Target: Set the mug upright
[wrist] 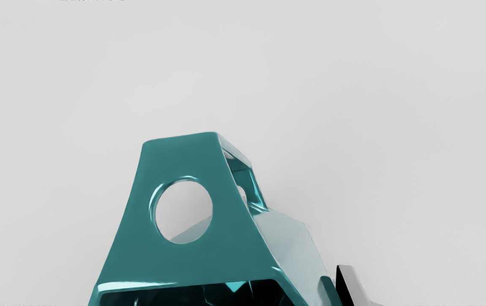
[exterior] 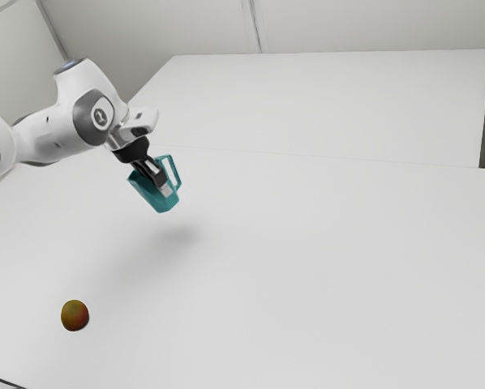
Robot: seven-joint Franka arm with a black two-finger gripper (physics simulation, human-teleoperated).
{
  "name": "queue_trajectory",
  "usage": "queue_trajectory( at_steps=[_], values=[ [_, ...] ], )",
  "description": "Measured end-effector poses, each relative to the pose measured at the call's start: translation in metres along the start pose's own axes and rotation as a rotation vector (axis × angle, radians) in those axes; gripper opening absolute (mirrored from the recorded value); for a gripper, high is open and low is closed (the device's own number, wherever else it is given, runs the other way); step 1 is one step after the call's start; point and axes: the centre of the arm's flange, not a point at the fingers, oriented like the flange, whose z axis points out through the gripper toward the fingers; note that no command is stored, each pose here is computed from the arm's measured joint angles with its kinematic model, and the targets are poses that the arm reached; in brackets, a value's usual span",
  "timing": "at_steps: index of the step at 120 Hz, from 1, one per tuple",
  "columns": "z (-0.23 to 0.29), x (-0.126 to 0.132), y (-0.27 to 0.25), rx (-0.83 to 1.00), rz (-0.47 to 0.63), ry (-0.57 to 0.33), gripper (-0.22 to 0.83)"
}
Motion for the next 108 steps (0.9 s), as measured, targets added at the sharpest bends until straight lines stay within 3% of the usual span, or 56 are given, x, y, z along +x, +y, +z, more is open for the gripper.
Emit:
queue_trajectory(
  at_steps=[20, 59, 108],
  values=[
    [0.015, 0.009, 0.021, 0.090, 0.037, -0.048, -0.17],
    [0.053, -0.021, 0.046, 0.176, 0.020, -0.101, -0.17],
    [0.080, -0.018, 0.048, 0.283, 0.015, -0.061, -0.17]
  ],
)
